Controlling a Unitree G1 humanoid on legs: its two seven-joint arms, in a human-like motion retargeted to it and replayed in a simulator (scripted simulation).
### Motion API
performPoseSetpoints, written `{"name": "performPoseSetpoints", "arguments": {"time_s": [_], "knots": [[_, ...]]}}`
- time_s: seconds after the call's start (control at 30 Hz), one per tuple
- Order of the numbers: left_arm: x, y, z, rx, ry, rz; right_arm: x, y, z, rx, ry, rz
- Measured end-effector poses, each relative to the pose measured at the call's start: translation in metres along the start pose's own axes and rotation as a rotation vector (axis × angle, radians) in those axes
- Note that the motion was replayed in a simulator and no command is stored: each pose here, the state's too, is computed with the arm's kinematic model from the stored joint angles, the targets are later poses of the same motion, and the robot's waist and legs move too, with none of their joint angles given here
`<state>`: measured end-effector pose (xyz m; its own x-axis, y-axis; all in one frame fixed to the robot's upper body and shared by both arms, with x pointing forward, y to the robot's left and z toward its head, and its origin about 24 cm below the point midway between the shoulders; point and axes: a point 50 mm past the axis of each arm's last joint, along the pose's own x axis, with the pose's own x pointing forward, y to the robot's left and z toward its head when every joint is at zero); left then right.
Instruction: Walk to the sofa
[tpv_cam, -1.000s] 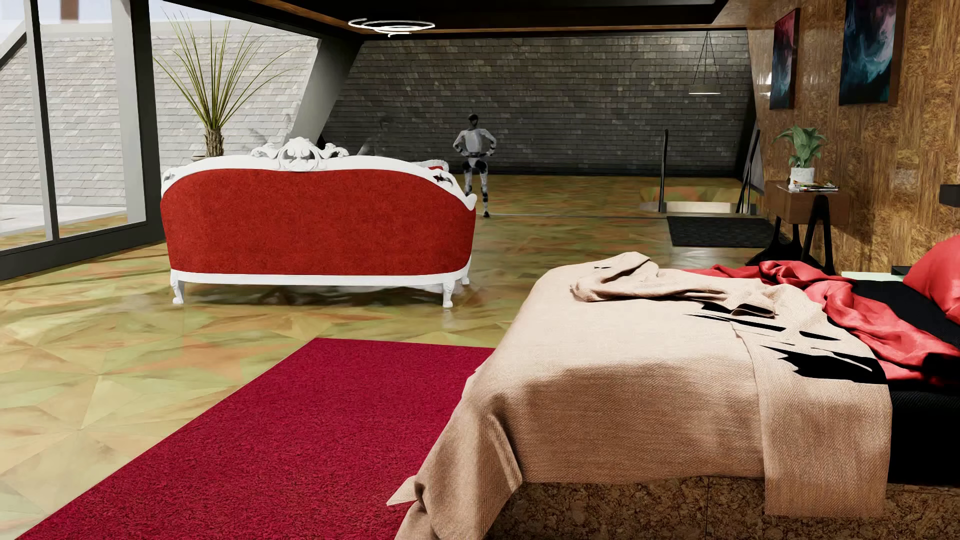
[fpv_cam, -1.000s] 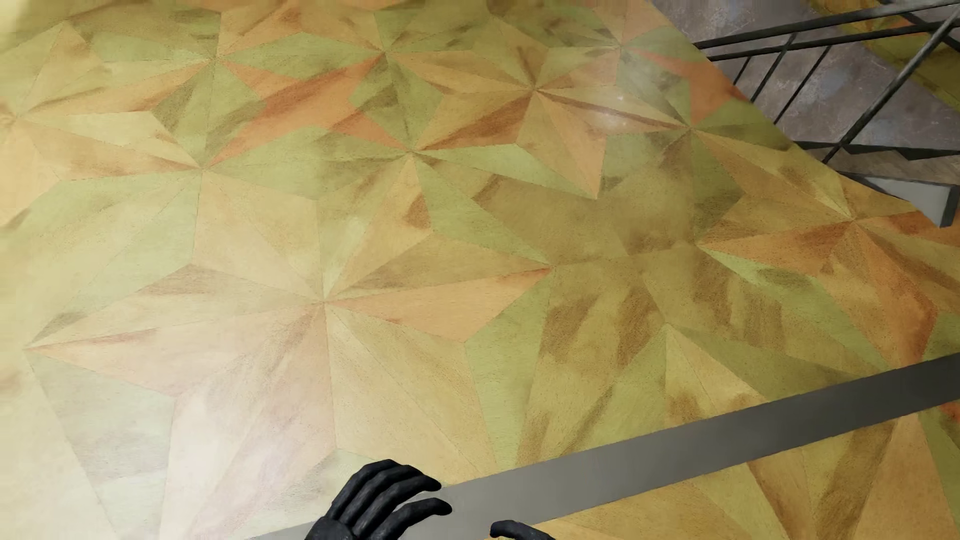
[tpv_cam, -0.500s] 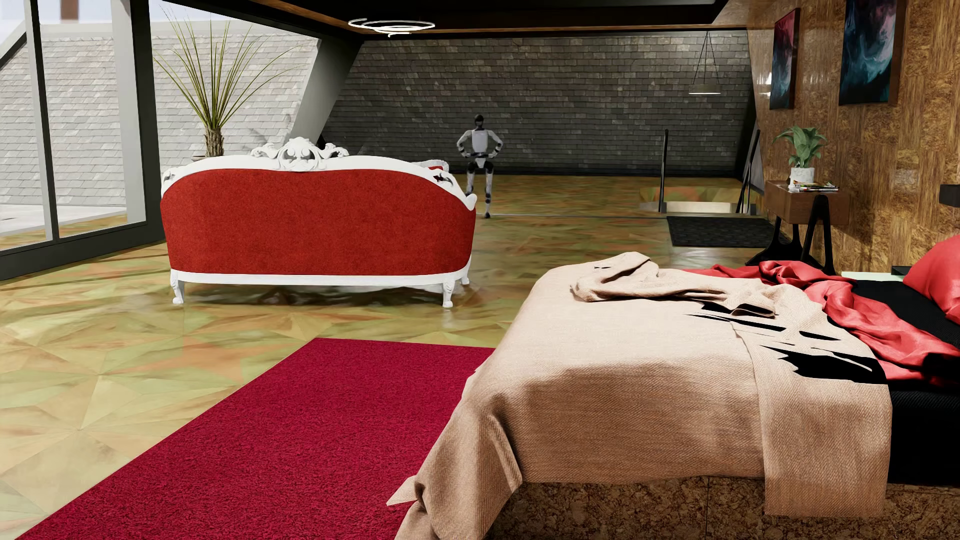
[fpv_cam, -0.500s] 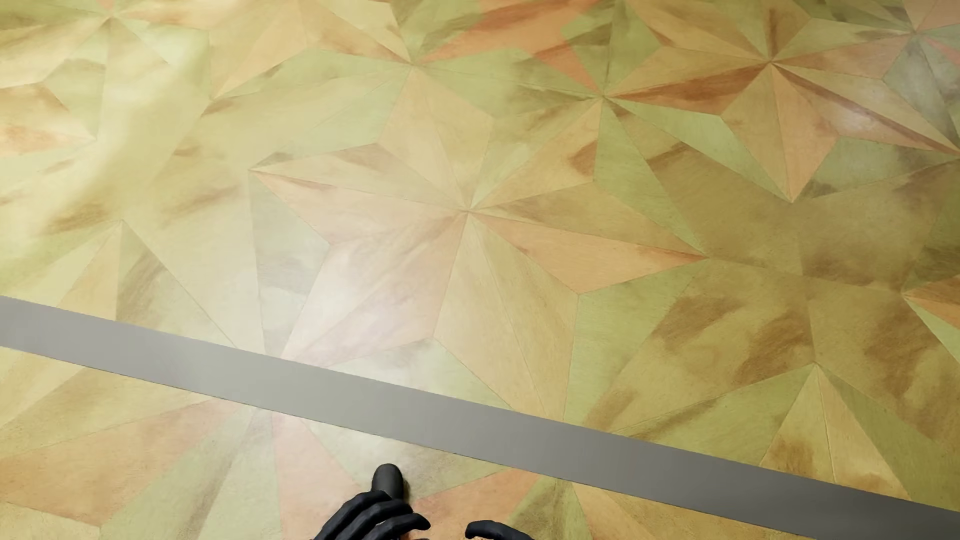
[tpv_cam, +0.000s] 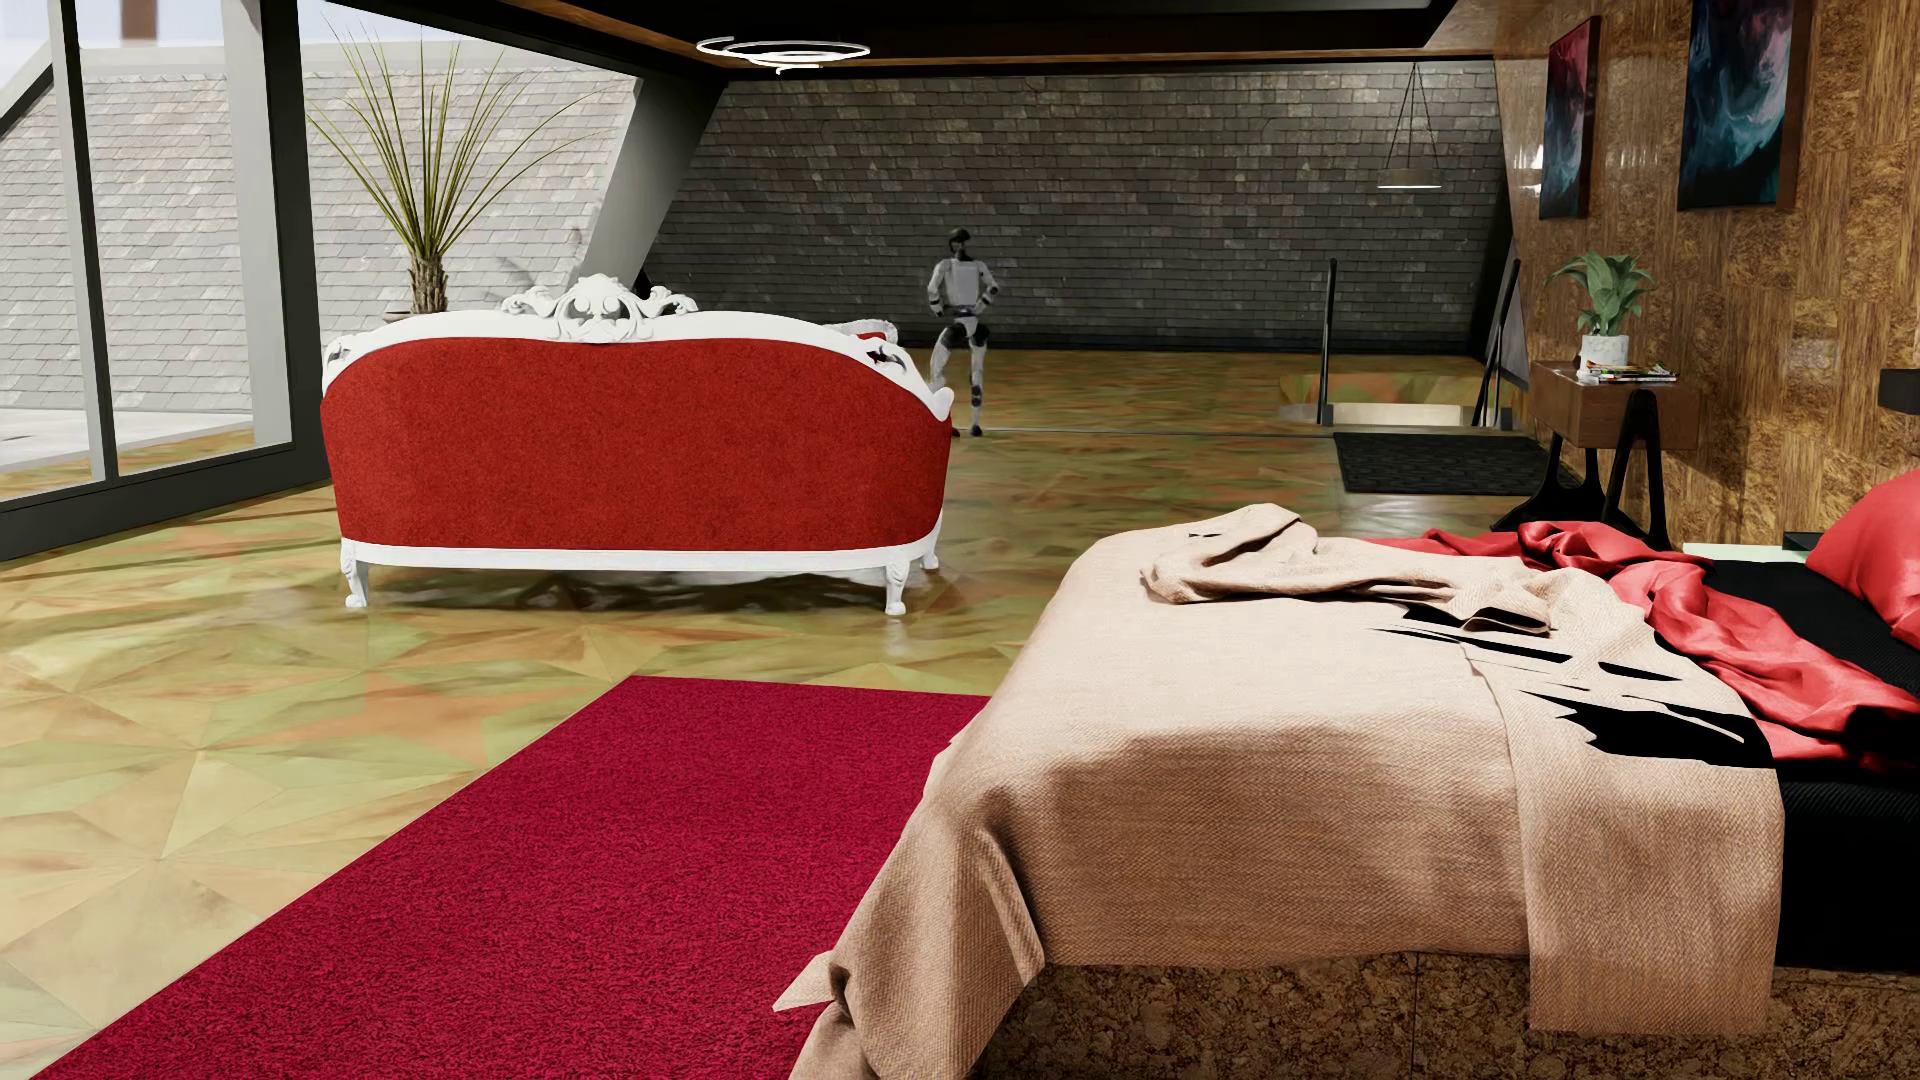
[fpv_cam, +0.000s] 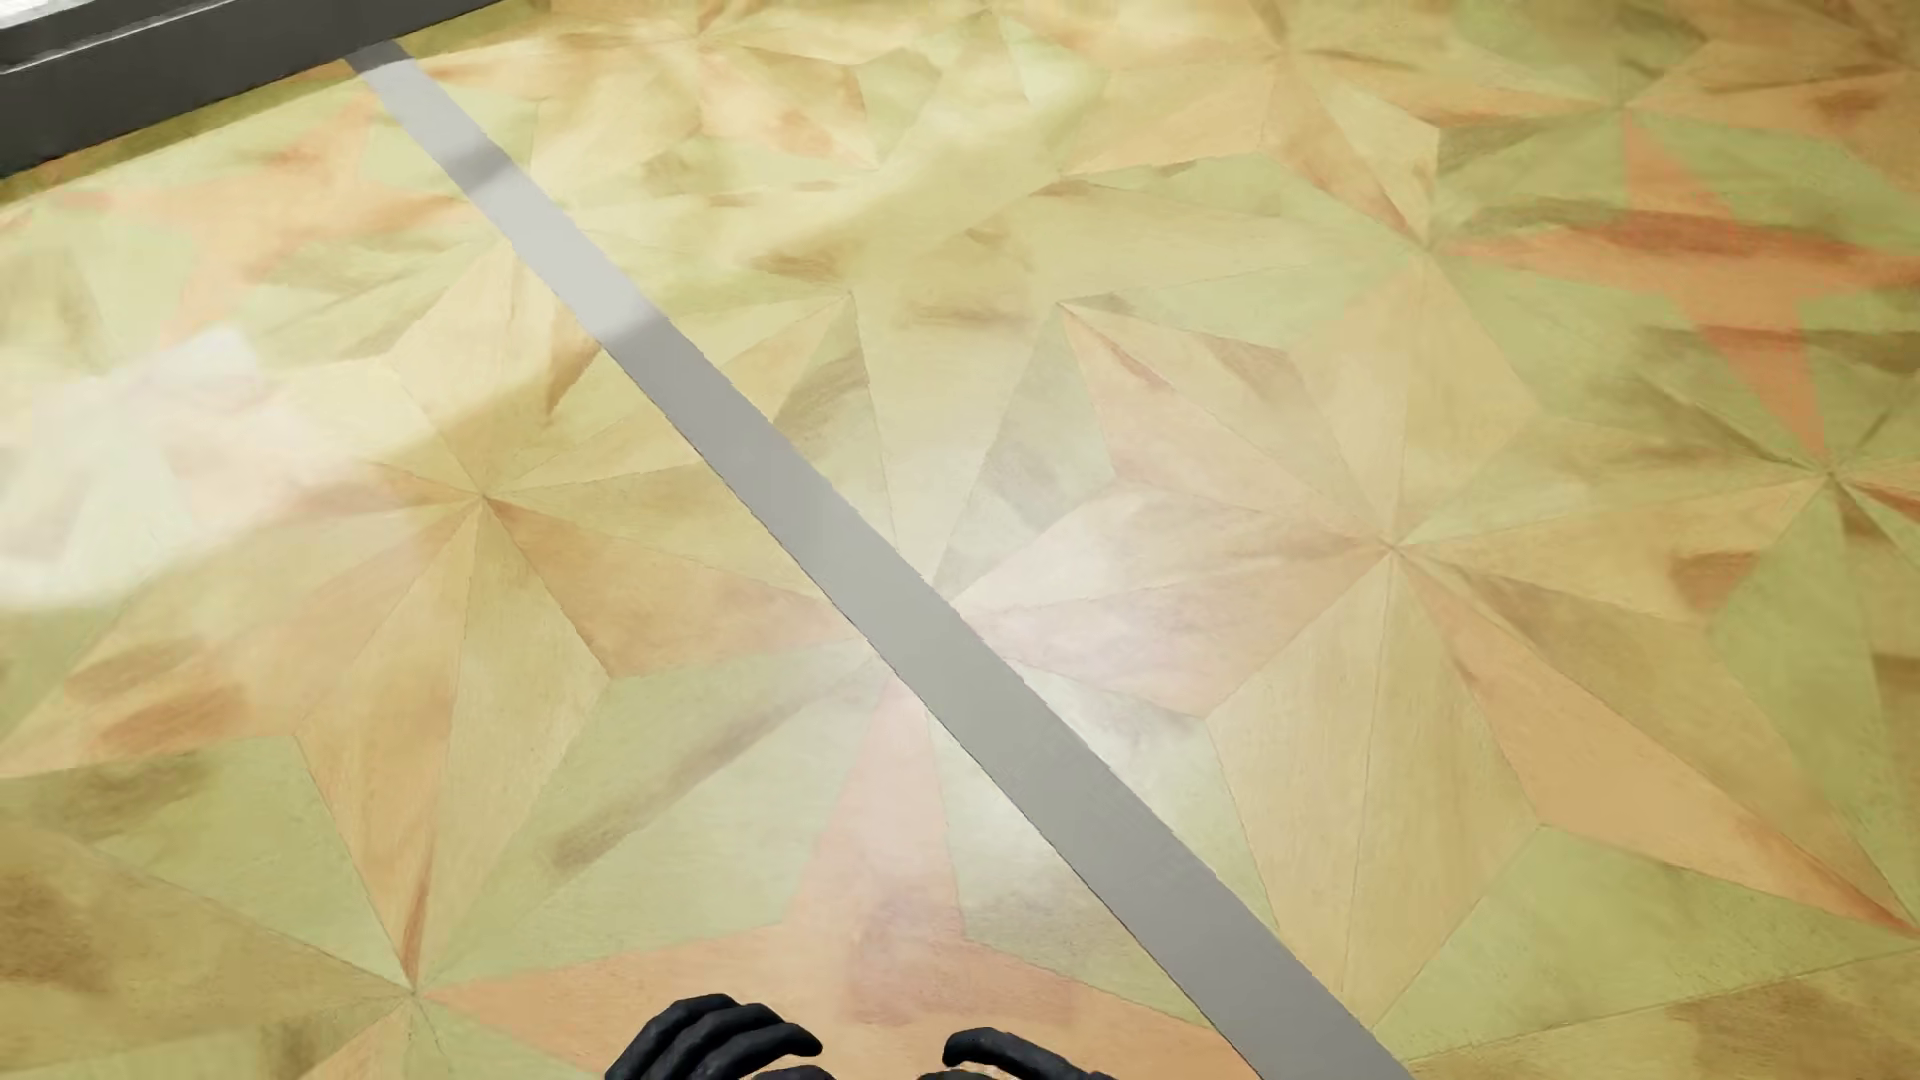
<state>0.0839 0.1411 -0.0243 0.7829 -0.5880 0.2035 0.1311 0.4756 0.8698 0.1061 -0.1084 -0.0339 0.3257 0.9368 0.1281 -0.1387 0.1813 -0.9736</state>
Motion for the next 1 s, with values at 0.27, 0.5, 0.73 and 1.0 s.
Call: {"name": "performPoseSetpoints", "arguments": {"time_s": [0.27, 0.5, 0.73, 1.0], "knots": [[0.016, 0.001, -0.002, -0.004, 0.001, 0.049, -0.010, 0.008, -0.001, 0.042, 0.014, 0.052], [0.021, 0.001, 0.010, -0.071, -0.033, 0.083, -0.018, 0.002, -0.007, -0.090, 0.129, -0.030], [0.019, -0.001, 0.019, -0.082, -0.055, 0.075, -0.033, 0.002, -0.005, -0.103, 0.130, 0.052], [0.019, 0.002, 0.020, -0.054, -0.031, 0.118, -0.023, 0.002, 0.001, -0.053, -0.056, 0.108]]}}
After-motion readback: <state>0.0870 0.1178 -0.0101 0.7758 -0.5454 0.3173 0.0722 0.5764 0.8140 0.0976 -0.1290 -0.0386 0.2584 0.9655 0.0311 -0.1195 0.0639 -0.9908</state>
